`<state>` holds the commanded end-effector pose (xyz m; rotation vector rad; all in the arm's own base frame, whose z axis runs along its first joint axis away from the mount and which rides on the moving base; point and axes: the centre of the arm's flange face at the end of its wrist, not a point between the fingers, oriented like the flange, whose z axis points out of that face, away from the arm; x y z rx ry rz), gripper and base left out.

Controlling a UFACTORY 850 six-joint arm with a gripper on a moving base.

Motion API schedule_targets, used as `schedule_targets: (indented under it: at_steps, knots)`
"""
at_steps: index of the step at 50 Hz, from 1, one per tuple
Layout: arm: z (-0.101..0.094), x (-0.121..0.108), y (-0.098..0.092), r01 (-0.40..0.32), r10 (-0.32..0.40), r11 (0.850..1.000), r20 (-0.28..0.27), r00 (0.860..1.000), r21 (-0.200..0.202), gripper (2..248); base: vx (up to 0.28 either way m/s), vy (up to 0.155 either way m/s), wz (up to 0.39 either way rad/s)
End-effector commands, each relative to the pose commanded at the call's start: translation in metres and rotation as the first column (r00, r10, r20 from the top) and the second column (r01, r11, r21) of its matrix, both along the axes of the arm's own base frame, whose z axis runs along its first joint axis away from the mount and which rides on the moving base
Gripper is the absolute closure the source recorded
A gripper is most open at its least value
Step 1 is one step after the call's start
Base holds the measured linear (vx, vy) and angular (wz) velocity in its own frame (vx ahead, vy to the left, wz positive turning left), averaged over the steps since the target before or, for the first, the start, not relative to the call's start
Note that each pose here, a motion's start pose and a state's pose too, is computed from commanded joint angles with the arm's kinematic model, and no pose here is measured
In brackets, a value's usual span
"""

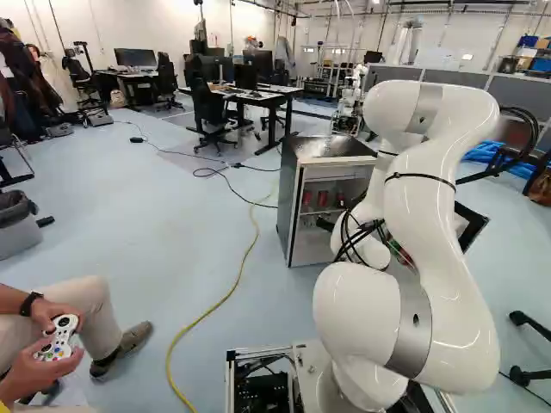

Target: Grab a drink from the fridge

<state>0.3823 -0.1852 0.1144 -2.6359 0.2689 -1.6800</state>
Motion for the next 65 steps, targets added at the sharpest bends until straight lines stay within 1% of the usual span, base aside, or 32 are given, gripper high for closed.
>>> schedule_targets:
  at_steps: [15,25,43,55,65]
  knots:
    - [-0.023,0.015,-0.005,-0.01,0.01,1.0,-0.001,1.0,0.002,3,0.0,0.0,0.0]
    - [-0.037,0.02,-0.012,-0.008,0.008,1.0,-0.002,1.0,0.005,3,0.0,0.0,0.0]
    - [-0.065,0.033,-0.022,-0.033,0.033,0.999,0.009,0.999,0.01,3,0.0,0.0,0.0]
    - [-0.085,0.049,-0.028,-0.056,0.055,0.998,0.035,0.998,0.004,3,0.0,0.0,0.0]
    - [-0.1,0.064,-0.033,-0.072,0.073,0.997,0.076,0.994,-0.005,3,0.0,0.0,0.0]
